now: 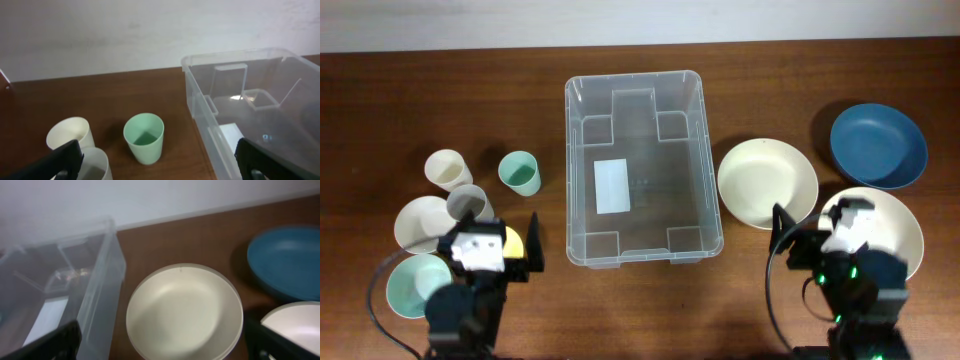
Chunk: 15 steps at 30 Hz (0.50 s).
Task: Pack container
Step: 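Reach the right gripper to the cream bowl rim and grasp it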
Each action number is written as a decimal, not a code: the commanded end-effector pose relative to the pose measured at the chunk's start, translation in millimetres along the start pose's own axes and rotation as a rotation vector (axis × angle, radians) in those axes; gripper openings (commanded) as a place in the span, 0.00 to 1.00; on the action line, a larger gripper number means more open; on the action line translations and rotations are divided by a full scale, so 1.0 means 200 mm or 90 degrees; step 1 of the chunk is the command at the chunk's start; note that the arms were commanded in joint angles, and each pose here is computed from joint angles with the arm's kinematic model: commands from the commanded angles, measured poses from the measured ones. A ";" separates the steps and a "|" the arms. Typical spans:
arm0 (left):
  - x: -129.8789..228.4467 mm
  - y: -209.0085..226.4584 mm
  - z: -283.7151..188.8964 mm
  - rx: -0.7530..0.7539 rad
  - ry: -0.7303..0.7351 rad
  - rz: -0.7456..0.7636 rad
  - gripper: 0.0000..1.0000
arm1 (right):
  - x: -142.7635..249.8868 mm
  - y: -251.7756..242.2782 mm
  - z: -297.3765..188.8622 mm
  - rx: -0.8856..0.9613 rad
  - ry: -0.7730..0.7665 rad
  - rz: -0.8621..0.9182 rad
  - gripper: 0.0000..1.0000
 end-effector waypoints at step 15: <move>-0.33 -0.03 0.13 -0.023 0.246 -0.029 0.99 | -0.40 -0.02 0.26 -0.012 0.422 0.013 0.99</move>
Point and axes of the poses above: each gripper's point midway between its finger pads, its own z axis out along the fingers, its own y axis along the line the jaws close on, x = y × z, the point moved 7 cm from there along -z, back along the fingers, and after that the axes turned 9 degrees about -z, right-handed, at the moved point
